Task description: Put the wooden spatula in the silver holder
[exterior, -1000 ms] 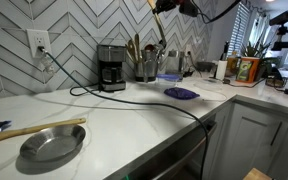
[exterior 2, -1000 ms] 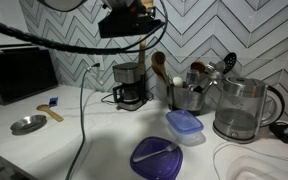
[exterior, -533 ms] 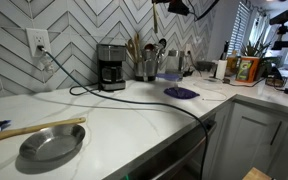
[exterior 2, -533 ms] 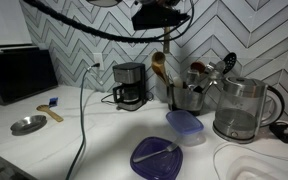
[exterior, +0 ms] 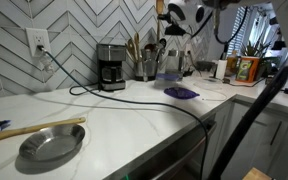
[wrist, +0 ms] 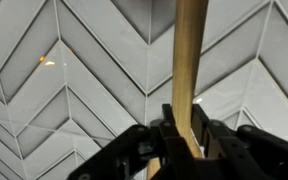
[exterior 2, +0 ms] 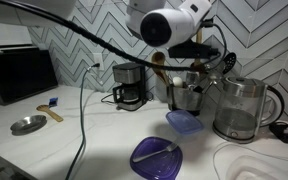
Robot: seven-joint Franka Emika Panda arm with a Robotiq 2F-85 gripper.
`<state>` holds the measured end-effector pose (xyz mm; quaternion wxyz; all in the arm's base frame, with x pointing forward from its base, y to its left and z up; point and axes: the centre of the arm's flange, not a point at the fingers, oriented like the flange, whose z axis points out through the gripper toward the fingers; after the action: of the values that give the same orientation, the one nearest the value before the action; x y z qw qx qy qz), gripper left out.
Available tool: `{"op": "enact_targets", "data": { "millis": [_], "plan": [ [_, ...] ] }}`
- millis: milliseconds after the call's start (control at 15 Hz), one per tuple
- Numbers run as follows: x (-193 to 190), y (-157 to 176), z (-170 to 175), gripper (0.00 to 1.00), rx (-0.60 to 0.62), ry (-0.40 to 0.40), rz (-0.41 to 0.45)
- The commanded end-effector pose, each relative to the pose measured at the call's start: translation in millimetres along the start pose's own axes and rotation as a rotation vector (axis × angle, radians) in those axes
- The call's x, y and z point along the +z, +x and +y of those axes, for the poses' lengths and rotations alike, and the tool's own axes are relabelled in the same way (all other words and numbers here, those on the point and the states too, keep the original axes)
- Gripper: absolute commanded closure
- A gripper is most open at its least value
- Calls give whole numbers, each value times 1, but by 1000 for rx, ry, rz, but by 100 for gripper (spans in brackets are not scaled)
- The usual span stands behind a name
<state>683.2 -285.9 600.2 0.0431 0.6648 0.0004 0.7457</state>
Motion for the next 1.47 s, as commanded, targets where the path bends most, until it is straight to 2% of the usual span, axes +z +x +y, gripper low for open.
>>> {"op": "enact_targets", "data": {
  "millis": [0, 333, 1400],
  "plan": [
    [25, -62, 1, 94, 14, -47, 58],
    [33, -93, -12, 94, 49, -46, 48],
    [20, -158, -22, 94, 109, -45, -96]
  ]
}}
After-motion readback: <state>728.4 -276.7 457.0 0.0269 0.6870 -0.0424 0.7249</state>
